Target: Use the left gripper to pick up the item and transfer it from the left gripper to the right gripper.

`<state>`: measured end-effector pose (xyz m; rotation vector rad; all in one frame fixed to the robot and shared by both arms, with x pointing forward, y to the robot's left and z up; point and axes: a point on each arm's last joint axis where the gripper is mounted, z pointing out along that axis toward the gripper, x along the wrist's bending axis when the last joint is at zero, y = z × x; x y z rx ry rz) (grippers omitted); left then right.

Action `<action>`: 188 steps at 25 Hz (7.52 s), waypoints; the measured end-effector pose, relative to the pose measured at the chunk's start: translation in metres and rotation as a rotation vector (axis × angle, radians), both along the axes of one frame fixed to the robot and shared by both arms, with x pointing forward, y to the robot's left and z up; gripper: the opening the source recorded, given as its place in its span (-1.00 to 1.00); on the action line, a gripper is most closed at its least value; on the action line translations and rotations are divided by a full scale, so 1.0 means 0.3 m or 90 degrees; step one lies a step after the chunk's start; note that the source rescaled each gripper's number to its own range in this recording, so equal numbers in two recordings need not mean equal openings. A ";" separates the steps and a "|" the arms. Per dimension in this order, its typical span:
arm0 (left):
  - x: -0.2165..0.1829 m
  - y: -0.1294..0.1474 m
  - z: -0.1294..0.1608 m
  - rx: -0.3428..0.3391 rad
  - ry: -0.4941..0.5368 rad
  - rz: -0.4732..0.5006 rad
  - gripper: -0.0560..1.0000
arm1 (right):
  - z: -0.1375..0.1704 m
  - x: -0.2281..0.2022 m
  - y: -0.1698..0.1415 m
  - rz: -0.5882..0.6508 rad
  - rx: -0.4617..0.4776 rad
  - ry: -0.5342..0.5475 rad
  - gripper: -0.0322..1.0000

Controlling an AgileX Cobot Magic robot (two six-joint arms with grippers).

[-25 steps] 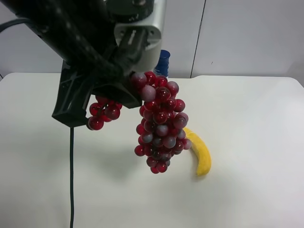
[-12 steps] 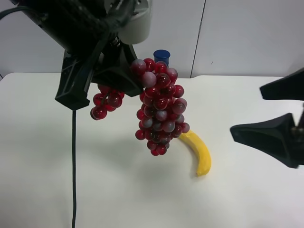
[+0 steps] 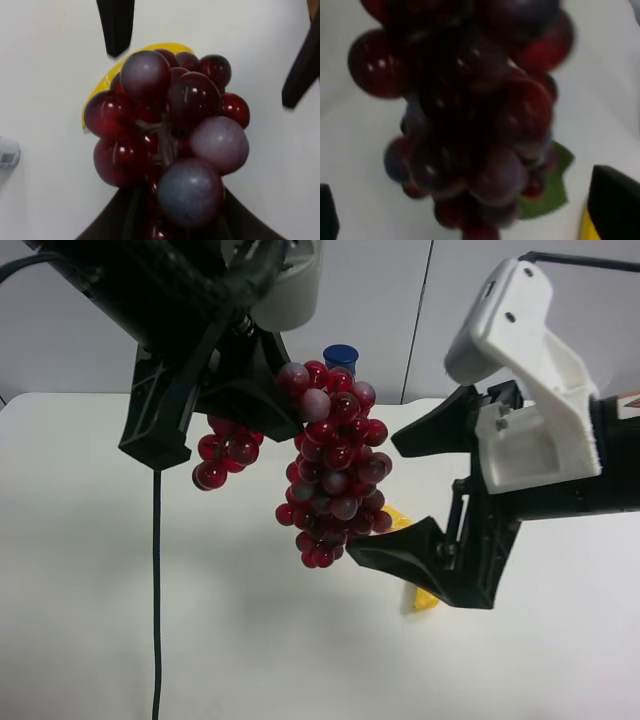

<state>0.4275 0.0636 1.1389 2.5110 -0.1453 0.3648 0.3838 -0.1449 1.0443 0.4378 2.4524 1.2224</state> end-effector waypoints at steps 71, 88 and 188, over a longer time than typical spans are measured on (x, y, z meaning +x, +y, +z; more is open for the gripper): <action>0.003 0.061 0.074 -0.043 -0.048 0.076 0.99 | -0.053 0.055 0.064 0.027 0.005 -0.035 -0.91; -0.106 0.395 0.223 -0.107 0.094 0.444 0.99 | -0.052 0.055 0.064 0.027 0.005 -0.035 -0.93; -0.651 0.792 -0.280 -0.384 -0.100 0.895 0.99 | 0.251 0.201 -0.170 -0.368 -0.174 0.208 -0.94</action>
